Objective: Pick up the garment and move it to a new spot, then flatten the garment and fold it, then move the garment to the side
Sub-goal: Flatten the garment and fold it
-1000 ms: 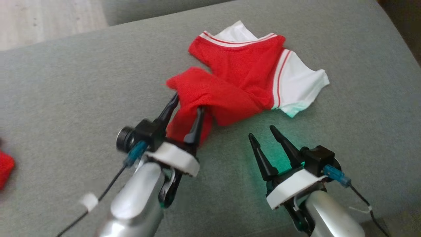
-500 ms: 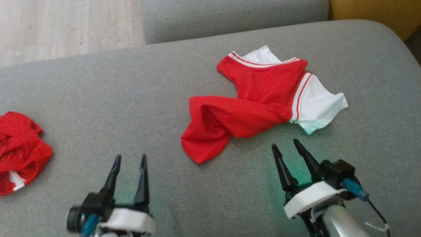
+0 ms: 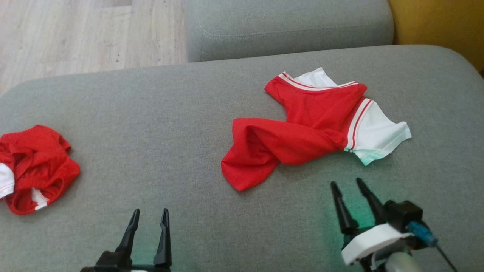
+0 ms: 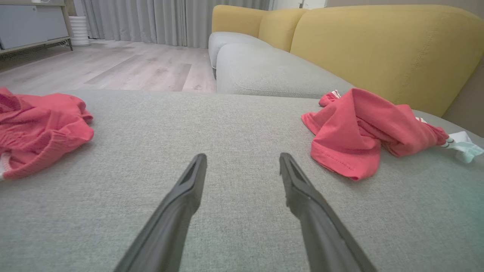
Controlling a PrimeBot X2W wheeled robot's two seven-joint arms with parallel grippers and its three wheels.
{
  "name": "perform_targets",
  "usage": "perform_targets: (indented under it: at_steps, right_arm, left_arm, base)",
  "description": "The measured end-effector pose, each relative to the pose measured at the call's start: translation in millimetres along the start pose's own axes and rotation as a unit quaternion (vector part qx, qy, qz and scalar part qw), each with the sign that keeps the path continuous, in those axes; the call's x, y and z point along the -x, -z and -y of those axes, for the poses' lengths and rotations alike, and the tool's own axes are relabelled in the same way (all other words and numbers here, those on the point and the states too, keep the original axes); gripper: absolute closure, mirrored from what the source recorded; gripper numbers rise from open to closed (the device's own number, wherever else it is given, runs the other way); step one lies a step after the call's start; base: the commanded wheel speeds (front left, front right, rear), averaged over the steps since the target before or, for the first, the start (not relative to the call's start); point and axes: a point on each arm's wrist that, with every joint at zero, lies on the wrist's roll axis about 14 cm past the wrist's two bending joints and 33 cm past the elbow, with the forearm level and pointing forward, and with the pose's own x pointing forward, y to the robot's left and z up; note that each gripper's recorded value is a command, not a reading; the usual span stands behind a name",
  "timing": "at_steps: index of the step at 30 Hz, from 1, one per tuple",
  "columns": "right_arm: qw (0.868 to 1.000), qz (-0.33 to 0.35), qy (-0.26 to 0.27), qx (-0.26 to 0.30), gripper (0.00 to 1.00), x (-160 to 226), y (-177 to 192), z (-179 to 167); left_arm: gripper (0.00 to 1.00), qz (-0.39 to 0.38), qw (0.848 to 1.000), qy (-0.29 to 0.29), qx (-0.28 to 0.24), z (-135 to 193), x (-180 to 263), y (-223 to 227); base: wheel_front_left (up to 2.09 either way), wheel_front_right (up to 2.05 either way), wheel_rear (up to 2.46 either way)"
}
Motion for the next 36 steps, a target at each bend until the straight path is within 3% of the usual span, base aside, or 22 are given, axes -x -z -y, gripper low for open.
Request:
perform_targets:
  at_steps: [4, 10, 15, 25, 34, 35, 36]
  right_arm:
    - [0.999, 0.006, 0.041, 0.021, 0.00, -9.1, -11.2, 35.9]
    - [0.990, 0.010, 0.114, 0.078, 0.00, -41.7, -59.6, 112.7]
    - [0.981, -0.054, 0.158, 0.100, 0.00, -59.7, -55.0, 154.9]
    - [0.961, -0.177, 0.185, 0.104, 0.00, -76.2, 1.3, 180.5]
    - [0.957, -0.206, 0.187, 0.080, 0.00, -92.9, 18.5, 180.1]
    - [0.957, -0.207, 0.187, 0.075, 0.24, -93.3, 19.7, 179.6]
    - [0.957, -0.209, 0.186, 0.072, 0.76, -93.9, 20.8, 178.9]
  left_arm:
    - [0.00, -0.011, 1.000, 0.015, 0.003, 9.5, -4.0, 5.9]
    - [0.00, -0.024, 0.999, 0.033, 0.011, 20.7, -15.9, 12.6]
    - [0.00, -0.032, 0.999, 0.037, 0.019, 23.1, -27.9, 16.4]
    - [0.00, -0.064, 0.997, 0.021, 0.027, 10.9, -40.3, 36.7]
    - [0.00, -0.066, 0.997, 0.016, 0.026, 5.7, -49.2, 38.1]
    - [0.00, -0.066, 0.997, 0.015, 0.026, 5.4, -49.0, 38.4]
    - [0.00, -0.067, 0.997, 0.015, 0.026, 5.0, -48.9, 38.7]
  base:
    - [0.00, 0.00, 0.00]
    - [0.00, 0.00, 0.00]
    - [0.00, 0.00, 0.00]
    - [0.00, 0.00, 0.00]
    - [0.00, 0.00, 0.00]
    - [0.00, 0.00, 0.00]
    - [0.00, 0.00, 0.00]
